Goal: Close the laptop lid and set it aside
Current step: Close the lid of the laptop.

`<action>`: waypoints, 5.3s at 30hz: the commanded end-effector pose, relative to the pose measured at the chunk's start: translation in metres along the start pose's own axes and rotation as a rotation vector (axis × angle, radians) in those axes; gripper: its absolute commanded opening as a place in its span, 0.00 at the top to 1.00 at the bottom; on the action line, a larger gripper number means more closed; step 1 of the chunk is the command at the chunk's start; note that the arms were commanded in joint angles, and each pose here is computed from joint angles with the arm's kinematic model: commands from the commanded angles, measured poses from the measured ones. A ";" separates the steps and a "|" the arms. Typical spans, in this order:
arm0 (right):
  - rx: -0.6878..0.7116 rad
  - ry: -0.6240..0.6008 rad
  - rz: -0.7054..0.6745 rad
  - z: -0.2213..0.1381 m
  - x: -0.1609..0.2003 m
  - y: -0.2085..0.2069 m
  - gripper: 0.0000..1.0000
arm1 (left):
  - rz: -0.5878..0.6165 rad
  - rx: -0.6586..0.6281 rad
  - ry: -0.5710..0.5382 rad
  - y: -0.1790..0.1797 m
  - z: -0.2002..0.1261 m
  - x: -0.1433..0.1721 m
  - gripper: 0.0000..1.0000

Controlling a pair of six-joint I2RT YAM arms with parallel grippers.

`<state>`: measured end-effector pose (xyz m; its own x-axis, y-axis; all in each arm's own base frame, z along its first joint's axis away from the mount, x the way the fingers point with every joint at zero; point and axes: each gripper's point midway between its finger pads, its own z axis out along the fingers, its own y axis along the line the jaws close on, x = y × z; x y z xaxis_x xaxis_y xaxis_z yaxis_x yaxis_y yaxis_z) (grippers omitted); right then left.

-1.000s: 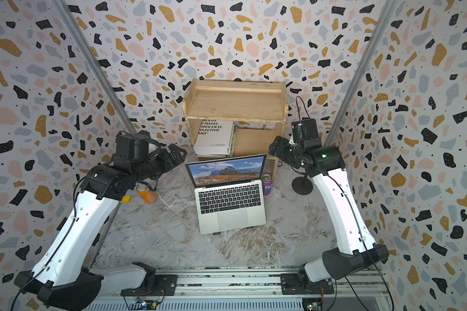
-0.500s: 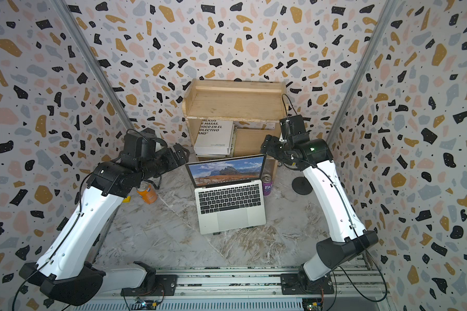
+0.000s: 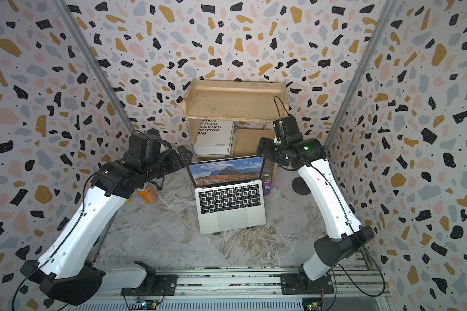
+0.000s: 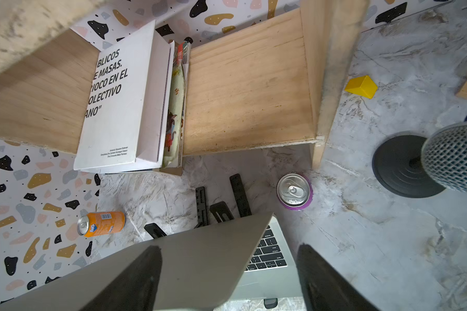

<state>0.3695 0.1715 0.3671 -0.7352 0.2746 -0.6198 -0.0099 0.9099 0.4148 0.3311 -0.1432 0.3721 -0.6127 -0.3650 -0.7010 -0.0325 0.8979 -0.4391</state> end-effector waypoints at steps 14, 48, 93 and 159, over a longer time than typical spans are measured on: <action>0.021 0.000 -0.039 -0.008 0.012 -0.008 0.16 | 0.049 0.005 0.011 -0.003 0.007 0.018 0.00; -0.003 0.009 -0.028 -0.017 0.028 -0.013 0.16 | 0.078 0.059 0.041 -0.011 -0.004 0.058 0.00; -0.020 0.053 -0.032 -0.025 0.079 -0.026 0.16 | 0.089 0.111 0.062 -0.003 -0.027 0.092 0.00; -0.040 0.078 -0.005 -0.043 0.128 -0.053 0.16 | 0.041 0.177 0.153 0.017 -0.035 0.145 0.00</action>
<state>0.2564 0.1494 0.3000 -0.7732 0.2534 -0.5813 -0.0451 0.8924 0.4490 0.2189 -0.1747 0.2971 -0.7015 -0.2970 -0.6478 0.1362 0.8364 -0.5310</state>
